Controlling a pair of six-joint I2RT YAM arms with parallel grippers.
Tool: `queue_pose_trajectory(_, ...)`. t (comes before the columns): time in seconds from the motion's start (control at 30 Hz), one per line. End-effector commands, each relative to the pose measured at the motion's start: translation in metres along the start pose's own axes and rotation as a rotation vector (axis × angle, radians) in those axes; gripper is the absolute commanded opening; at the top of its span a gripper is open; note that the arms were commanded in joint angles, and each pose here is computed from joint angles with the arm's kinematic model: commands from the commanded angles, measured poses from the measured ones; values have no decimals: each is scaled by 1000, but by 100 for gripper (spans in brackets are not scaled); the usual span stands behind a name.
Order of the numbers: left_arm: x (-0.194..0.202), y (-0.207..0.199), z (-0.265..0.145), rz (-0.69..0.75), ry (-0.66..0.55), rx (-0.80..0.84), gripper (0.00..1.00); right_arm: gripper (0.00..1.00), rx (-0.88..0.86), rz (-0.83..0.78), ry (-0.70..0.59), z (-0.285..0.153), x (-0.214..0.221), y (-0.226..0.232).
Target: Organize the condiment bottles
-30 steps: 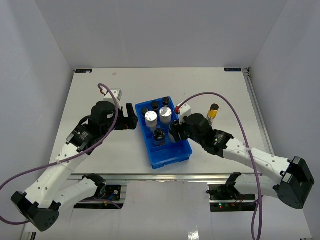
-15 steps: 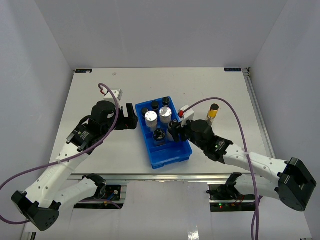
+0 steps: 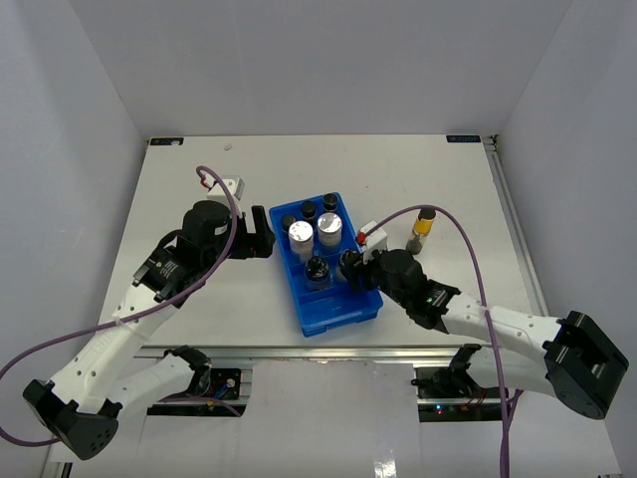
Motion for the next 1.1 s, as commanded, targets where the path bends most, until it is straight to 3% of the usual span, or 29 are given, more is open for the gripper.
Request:
queue_pose_trajectory(0.0, -7, 2, -3, 6, -28, -16, 98, 59, -9, 10, -131, 2, -21, 2)
queue_pose_trajectory(0.2, -7, 1, -4, 2, -32, -12, 98, 77, -41, -22, -116, 0, -24, 4)
queue_pose_trajectory(0.43, -7, 1, -4, -1, -29, -7, 98, 82, -26, -32, -127, -14, -59, 2)
queue_pose_trajectory(0.73, -9, 1, -8, -3, -39, -5, 98, 83, 296, 56, -153, -74, -126, -41)
queue_pose_trajectory(0.9, -9, -1, -9, -14, -41, 15, 98, 85, 490, 146, -26, -75, -119, -101)
queue_pose_trajectory(1.07, -10, -2, -10, -12, -37, 17, 98, 87, 541, 212, 48, -65, -110, -128)
Point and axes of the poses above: each gripper's point midway between its finger pads, its own z axis out along the fingers, its own y axis along the line the jaws close on, x = y × z, the point moved 8 cm from there along -z, back along the fingers
